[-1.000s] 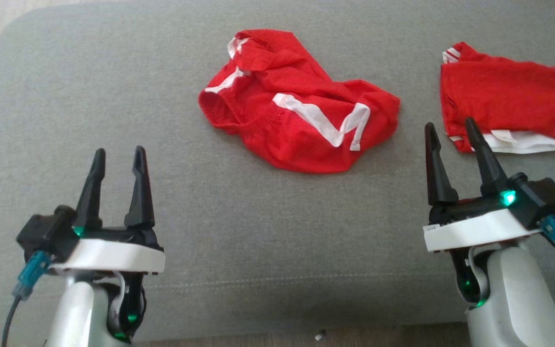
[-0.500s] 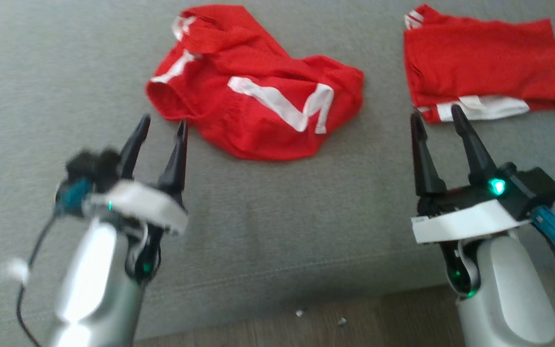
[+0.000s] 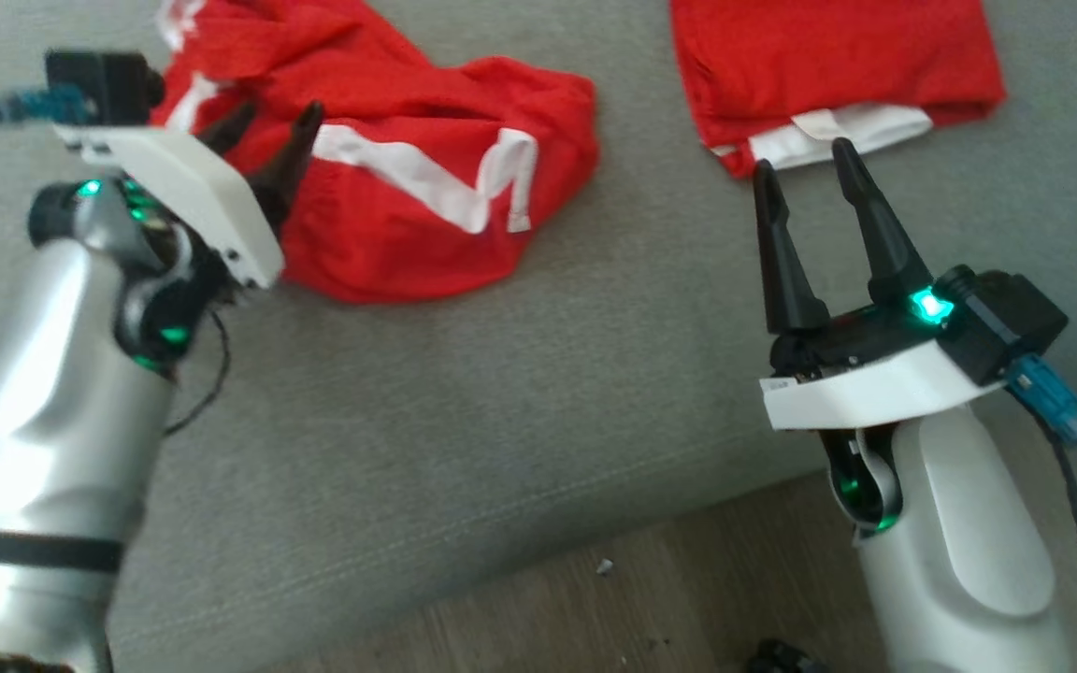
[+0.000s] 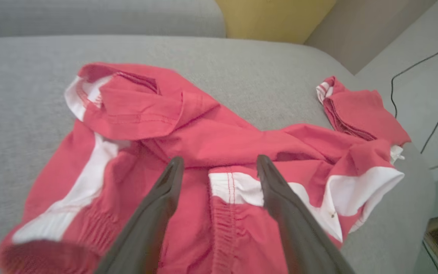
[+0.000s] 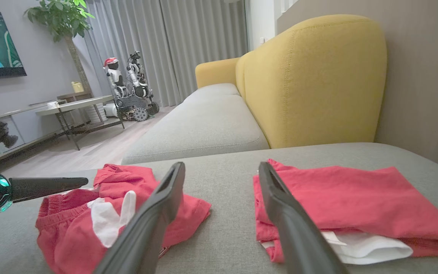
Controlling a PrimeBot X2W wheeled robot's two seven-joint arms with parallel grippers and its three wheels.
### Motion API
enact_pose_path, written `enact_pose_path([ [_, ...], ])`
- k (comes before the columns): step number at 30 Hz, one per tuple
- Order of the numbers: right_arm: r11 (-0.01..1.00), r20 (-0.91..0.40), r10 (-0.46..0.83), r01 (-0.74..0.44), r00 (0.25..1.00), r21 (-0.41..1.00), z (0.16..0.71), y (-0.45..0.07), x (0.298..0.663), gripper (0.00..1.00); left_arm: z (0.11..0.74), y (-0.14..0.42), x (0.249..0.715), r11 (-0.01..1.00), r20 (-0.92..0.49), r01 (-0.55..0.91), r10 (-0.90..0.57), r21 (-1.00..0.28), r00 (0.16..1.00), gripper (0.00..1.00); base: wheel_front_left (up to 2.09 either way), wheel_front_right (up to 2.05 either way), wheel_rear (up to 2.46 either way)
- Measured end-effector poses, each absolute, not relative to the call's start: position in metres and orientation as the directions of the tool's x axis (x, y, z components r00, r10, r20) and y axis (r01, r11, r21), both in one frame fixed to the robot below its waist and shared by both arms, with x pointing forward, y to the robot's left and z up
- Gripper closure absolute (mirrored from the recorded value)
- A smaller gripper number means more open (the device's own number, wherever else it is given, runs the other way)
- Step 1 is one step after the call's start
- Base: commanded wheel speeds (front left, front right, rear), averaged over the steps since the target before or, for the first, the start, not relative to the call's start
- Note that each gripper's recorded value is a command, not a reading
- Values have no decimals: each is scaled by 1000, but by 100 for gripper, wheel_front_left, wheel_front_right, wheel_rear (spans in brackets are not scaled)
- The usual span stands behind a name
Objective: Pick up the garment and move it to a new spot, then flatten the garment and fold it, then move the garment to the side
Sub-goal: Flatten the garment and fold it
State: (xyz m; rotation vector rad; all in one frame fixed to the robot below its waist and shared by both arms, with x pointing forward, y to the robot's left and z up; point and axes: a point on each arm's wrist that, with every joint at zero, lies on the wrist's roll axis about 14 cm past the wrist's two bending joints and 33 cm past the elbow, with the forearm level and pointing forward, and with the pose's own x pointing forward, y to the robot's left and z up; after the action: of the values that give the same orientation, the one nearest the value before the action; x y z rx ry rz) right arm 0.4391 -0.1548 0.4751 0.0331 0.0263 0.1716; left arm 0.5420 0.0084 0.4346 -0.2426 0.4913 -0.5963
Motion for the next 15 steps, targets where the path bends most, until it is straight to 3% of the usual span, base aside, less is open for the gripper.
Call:
enact_pose_path([
  [9, 992, -38, 120, -118, 992, 52, 470, -173, 432, 0, 401, 6, 545, 800, -575, 430, -600, -419, 556, 0, 0, 0, 0],
  [15, 992, -39, 112, -109, 993, 61, 471, -176, 430, 0, 396, 10, 545, 809, -631, 360, -588, -465, 506, 0, 0, 0, 0],
])
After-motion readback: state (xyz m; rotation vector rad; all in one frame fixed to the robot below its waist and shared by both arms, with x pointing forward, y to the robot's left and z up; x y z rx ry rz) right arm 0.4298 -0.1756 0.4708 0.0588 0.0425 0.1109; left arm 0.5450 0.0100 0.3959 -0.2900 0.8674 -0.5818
